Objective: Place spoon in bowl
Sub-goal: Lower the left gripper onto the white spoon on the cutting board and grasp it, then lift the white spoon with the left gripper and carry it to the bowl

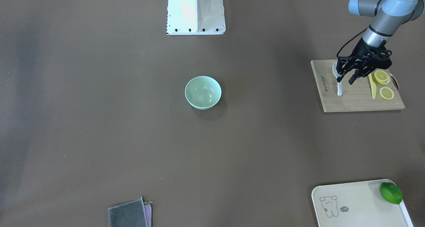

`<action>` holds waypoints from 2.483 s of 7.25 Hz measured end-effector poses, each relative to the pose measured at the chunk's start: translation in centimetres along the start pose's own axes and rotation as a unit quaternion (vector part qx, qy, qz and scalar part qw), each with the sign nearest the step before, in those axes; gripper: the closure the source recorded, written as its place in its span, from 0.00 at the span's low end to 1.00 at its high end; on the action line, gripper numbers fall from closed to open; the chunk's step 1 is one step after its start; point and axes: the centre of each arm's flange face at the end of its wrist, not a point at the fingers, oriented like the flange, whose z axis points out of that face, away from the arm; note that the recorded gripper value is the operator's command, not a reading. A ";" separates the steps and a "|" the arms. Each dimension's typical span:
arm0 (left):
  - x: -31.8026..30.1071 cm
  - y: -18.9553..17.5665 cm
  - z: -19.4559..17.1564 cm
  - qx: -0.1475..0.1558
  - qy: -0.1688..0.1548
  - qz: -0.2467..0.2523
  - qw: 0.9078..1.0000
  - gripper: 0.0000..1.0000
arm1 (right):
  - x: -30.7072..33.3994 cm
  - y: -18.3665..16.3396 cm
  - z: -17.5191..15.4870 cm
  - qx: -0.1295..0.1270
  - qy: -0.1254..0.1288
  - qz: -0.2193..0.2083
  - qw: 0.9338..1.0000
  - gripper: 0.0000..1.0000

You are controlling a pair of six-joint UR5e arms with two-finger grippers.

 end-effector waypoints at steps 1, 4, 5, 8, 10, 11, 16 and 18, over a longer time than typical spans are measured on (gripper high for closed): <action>-0.1 0.0 0.4 0.000 0.002 0.000 1.000 0.52 | 0.2 0.1 0.0 0.000 0.000 0.000 1.000 0.00; -0.1 0.0 2.0 0.005 0.014 0.004 1.000 0.80 | 0.4 0.3 -0.1 0.001 0.001 0.002 1.000 0.00; -0.1 -0.1 2.2 0.007 0.017 0.004 1.000 0.99 | 0.4 0.3 -0.1 0.001 0.001 0.001 1.000 0.00; 0.3 -0.2 2.0 0.010 0.022 0.005 1.000 1.00 | 0.6 0.6 -0.1 0.000 0.001 0.003 1.000 0.00; 2.4 -1.4 0.8 0.024 0.042 -0.015 0.999 1.00 | 0.8 1.1 0.0 -0.002 0.002 0.006 1.000 0.00; 4.8 -2.9 0.3 0.035 0.064 -0.044 0.996 1.00 | 1.1 1.5 0.3 -0.006 0.002 0.011 1.000 0.00; 25.7 -8.4 1.6 0.103 0.197 -0.200 0.954 1.00 | 2.9 4.3 1.8 -0.030 0.001 0.036 0.999 0.00; 38.6 -7.4 3.6 0.156 0.239 -0.259 0.923 1.00 | 3.1 4.6 1.9 -0.032 0.002 0.038 0.999 0.00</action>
